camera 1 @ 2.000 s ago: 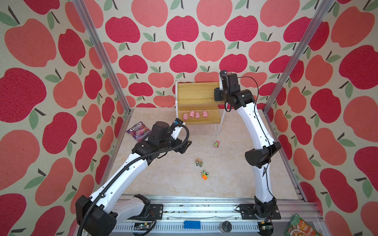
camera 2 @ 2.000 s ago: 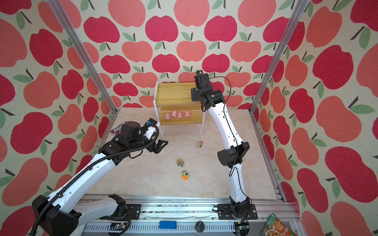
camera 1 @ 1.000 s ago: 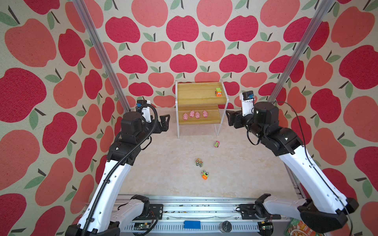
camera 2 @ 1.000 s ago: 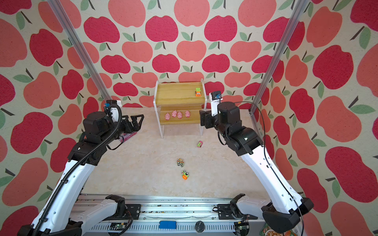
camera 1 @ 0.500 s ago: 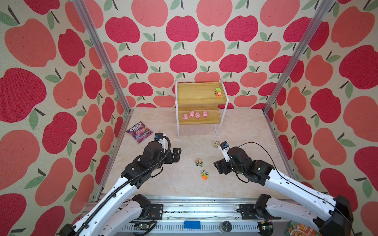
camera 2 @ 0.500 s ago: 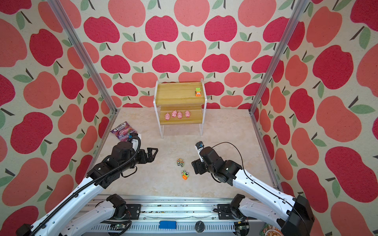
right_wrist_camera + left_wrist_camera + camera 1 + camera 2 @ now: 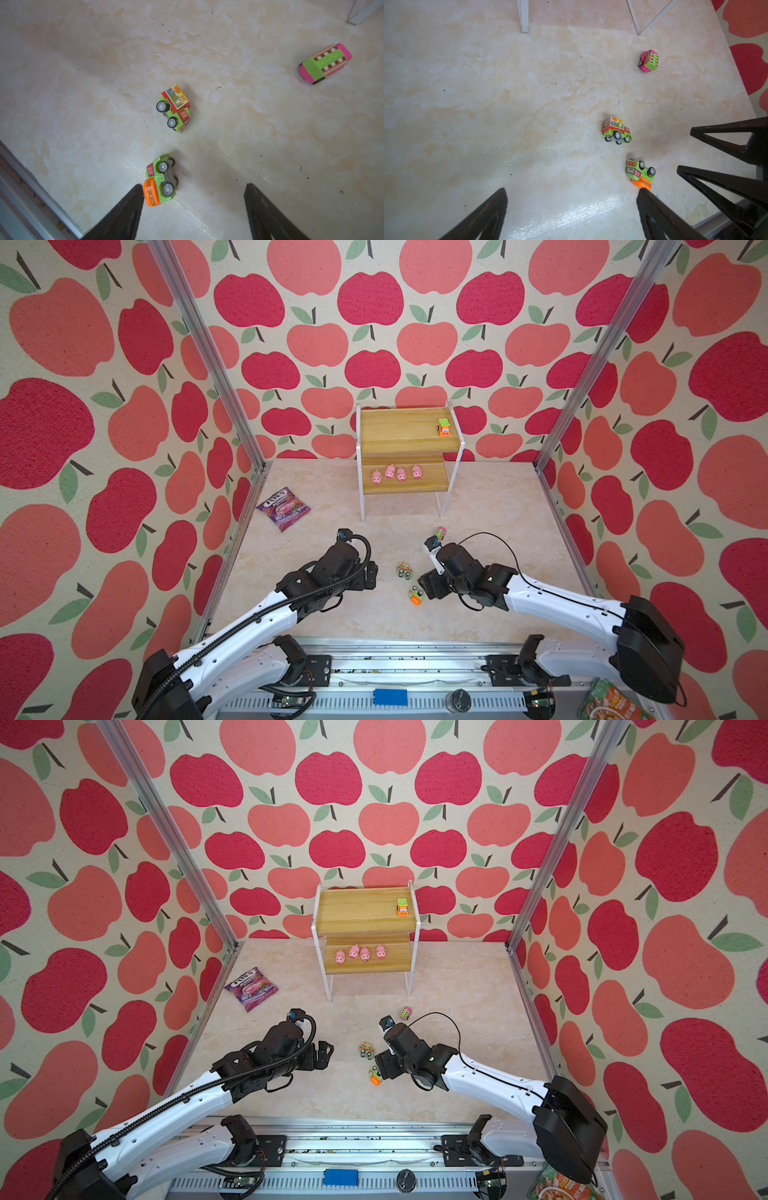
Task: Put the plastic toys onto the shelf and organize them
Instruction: 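Lower the right gripper onto the red-green picture-box truck and close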
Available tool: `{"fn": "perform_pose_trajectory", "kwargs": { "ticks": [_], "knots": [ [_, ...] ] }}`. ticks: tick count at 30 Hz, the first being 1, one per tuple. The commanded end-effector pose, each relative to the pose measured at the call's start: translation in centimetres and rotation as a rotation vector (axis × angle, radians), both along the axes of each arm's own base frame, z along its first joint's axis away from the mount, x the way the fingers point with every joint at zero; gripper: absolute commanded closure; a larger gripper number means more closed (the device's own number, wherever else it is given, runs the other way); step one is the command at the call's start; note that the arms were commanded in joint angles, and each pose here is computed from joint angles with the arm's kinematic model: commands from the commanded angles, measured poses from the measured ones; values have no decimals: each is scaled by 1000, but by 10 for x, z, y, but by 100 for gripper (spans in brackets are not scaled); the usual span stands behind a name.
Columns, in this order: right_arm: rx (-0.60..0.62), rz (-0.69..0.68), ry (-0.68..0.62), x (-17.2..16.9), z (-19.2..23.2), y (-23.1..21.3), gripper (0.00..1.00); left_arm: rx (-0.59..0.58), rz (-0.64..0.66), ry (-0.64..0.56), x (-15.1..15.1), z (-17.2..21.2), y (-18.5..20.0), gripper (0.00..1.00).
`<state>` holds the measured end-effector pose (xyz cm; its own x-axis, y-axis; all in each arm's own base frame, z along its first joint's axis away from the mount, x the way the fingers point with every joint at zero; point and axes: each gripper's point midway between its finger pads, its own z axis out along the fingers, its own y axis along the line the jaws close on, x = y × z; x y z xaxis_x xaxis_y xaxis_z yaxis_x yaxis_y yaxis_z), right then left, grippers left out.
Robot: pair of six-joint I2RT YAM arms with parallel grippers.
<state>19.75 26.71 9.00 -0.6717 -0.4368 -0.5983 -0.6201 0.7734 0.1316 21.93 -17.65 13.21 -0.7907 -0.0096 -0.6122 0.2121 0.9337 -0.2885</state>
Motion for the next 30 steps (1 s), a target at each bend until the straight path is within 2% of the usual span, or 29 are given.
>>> {"fn": "perform_pose_trajectory", "kwargs": {
  "ticks": [1,5,10,20,30],
  "knots": [
    [34,46,10,6,4,22,21,14,20,12,1,-13,2,0],
    [18,72,15,13,-3,34,23,22,10,30,-2,-25,2,0],
    [81,87,41,26,-8,50,24,10,4,45,-7,-34,2,1],
    [42,175,66,43,-34,67,25,-12,-12,16,1,-26,-1,1],
    [-4,210,37,47,-58,65,36,-24,-12,14,8,-23,-1,1]
  ]
}}
